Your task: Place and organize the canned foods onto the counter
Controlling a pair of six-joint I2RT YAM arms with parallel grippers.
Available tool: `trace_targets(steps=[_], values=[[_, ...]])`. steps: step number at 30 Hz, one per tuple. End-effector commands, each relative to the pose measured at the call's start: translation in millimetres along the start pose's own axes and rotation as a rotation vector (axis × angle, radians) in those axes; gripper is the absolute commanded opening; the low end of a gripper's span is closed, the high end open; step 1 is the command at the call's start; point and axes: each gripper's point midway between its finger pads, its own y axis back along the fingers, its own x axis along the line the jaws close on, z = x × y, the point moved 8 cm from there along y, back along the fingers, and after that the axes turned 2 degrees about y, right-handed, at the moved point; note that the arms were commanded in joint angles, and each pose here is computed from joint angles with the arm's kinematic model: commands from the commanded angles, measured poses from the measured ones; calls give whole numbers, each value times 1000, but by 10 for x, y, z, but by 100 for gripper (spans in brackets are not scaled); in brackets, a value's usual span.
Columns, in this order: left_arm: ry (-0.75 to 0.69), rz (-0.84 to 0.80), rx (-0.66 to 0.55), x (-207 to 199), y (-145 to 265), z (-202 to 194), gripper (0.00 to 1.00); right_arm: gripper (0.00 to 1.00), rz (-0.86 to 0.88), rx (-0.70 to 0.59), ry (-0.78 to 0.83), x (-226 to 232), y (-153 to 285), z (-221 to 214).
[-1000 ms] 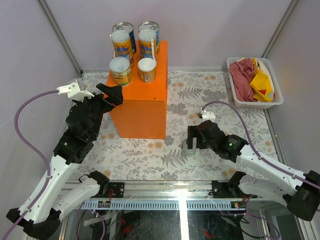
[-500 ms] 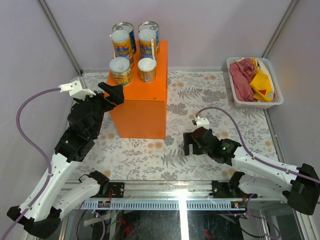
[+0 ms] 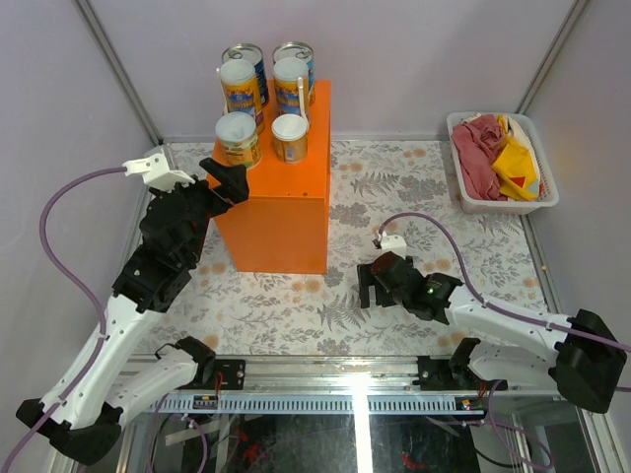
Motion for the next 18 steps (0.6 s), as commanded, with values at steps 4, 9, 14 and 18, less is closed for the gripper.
trace_targets(steps=[4,9,14,18], values=[[4,-38,-63,-113,-13,177,99,87,-37,-43,7,21,-103,36],[-1,-36,-59,-118,-33,165,99,81,-44,-34,9,16,-153,7],[-3,-35,-60,-116,-38,163,99,65,-37,-33,9,21,-168,-2],[0,-35,-60,-111,-34,157,99,58,-34,-38,16,24,-146,19]])
